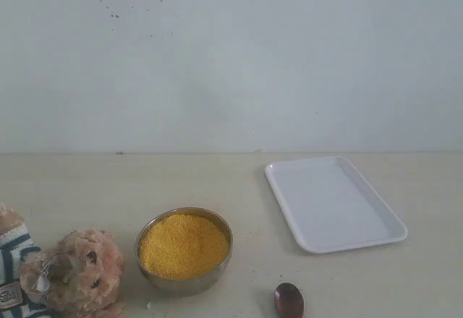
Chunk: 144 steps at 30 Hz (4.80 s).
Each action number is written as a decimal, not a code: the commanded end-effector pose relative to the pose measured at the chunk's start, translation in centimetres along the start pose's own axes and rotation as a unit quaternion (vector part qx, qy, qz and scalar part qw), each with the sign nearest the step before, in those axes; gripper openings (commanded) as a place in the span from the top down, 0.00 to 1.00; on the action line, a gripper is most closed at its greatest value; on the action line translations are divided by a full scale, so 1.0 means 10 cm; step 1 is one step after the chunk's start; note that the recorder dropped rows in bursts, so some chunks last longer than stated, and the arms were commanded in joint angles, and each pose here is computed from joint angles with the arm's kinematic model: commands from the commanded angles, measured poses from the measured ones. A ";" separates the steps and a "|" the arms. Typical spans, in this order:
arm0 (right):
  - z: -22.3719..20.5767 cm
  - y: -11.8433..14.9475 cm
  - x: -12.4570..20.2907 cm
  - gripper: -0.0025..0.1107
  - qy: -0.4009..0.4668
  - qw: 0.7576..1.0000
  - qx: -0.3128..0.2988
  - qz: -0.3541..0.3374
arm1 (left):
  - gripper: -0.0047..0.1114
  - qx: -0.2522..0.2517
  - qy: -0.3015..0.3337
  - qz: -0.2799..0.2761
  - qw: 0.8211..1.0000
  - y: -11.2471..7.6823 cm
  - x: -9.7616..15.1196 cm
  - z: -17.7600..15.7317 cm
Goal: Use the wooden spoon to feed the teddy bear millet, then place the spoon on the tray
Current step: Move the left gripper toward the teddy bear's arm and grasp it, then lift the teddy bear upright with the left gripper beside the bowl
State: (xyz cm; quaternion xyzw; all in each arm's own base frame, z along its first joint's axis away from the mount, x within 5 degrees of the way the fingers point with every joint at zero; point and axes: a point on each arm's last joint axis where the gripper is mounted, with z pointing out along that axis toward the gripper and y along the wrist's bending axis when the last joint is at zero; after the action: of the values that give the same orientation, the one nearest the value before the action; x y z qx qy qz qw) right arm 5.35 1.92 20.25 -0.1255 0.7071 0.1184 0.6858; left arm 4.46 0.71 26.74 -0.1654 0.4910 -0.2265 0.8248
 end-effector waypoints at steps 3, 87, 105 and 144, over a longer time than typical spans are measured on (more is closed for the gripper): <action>0.00 0.00 -0.01 0.98 -0.007 1.000 0.001 -0.002 | 0.93 -0.023 0.251 0.160 0.954 -0.32 -0.08 0.90; 0.00 0.00 -0.01 0.98 -0.007 1.000 0.001 -0.002 | 0.43 0.156 0.896 0.163 0.383 1.15 2.49 2.28; 0.00 0.00 -0.01 0.98 -0.007 1.000 0.001 -0.002 | 0.92 -0.037 0.909 0.156 0.384 1.23 2.37 2.32; 0.00 0.00 -0.01 0.98 -0.007 1.000 0.001 -0.002 | 0.92 -0.124 0.571 -0.268 0.766 0.68 1.36 1.25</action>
State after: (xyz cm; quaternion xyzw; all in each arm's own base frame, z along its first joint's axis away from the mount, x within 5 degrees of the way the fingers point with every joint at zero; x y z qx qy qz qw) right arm 5.35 1.92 20.25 -0.1255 0.7071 0.1184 0.6858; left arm 22.86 -0.95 19.40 -0.2084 0.8627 -0.3867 0.2504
